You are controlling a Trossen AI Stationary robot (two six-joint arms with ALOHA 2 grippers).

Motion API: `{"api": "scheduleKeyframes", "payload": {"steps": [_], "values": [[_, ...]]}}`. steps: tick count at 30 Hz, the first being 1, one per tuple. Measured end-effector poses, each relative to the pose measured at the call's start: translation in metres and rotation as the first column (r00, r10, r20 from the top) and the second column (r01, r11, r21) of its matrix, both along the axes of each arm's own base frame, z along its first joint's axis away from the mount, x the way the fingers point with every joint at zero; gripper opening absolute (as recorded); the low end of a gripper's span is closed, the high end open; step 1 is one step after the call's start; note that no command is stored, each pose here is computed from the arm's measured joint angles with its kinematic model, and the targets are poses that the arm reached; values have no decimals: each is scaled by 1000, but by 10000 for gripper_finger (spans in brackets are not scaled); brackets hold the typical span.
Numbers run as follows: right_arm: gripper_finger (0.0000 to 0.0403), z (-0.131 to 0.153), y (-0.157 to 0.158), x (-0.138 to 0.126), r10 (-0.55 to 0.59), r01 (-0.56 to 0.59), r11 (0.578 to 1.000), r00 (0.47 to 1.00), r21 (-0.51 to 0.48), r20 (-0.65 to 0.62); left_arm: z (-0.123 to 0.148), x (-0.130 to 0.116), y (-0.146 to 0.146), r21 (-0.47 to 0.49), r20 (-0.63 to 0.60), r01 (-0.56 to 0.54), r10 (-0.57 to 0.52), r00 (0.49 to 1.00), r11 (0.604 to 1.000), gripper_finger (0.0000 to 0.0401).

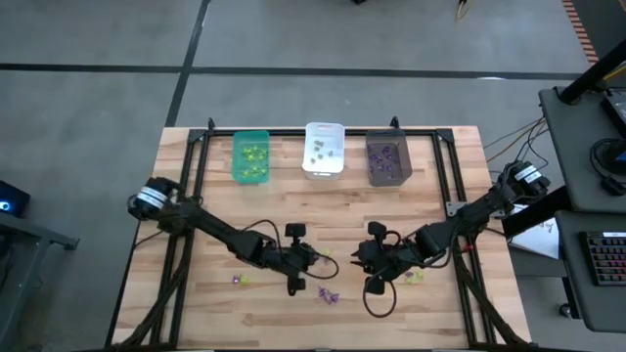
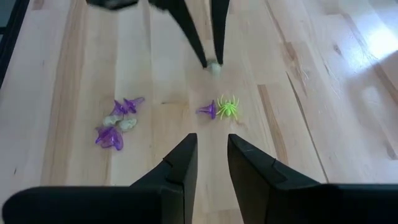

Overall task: Sort Halloween decoration
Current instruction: Put the white skull toy into the white bin

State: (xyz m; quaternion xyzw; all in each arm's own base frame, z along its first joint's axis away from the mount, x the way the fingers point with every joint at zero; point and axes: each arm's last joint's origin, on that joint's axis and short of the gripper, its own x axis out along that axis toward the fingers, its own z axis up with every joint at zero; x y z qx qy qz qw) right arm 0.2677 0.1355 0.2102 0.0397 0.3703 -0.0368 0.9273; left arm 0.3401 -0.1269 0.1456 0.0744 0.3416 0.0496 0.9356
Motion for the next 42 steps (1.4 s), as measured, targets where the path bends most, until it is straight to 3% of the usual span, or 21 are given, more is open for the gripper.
{"api": "scheduleKeyframes", "payload": {"steps": [8,13,17,21,28,32,38,42], "values": [[76,0,-3,2,-11,11,1000,1000,-1,0,58,-6,37,140,78,24,-35,996,990,37],[80,0,-10,5,-26,26,1000,1000,-10,0,85,-8,82,223,117,-38,12,993,974,37],[77,1,-16,7,-43,43,999,999,-16,1,90,-7,124,261,106,-107,81,991,959,37],[80,2,-22,10,-61,61,998,998,-18,5,88,-8,168,227,94,-165,147,985,960,37],[83,5,-32,13,-71,72,997,997,-39,12,90,-18,229,147,145,-346,326,934,927,37],[78,5,-39,15,-87,88,995,996,-48,11,89,-19,253,59,209,-336,318,925,940,37],[82,5,-47,17,-106,106,993,994,-59,7,78,-18,277,27,230,-392,375,898,920,37],[87,5,-49,18,-107,107,992,994,-64,4,68,-14,284,-20,239,-375,369,898,927,37]]}}
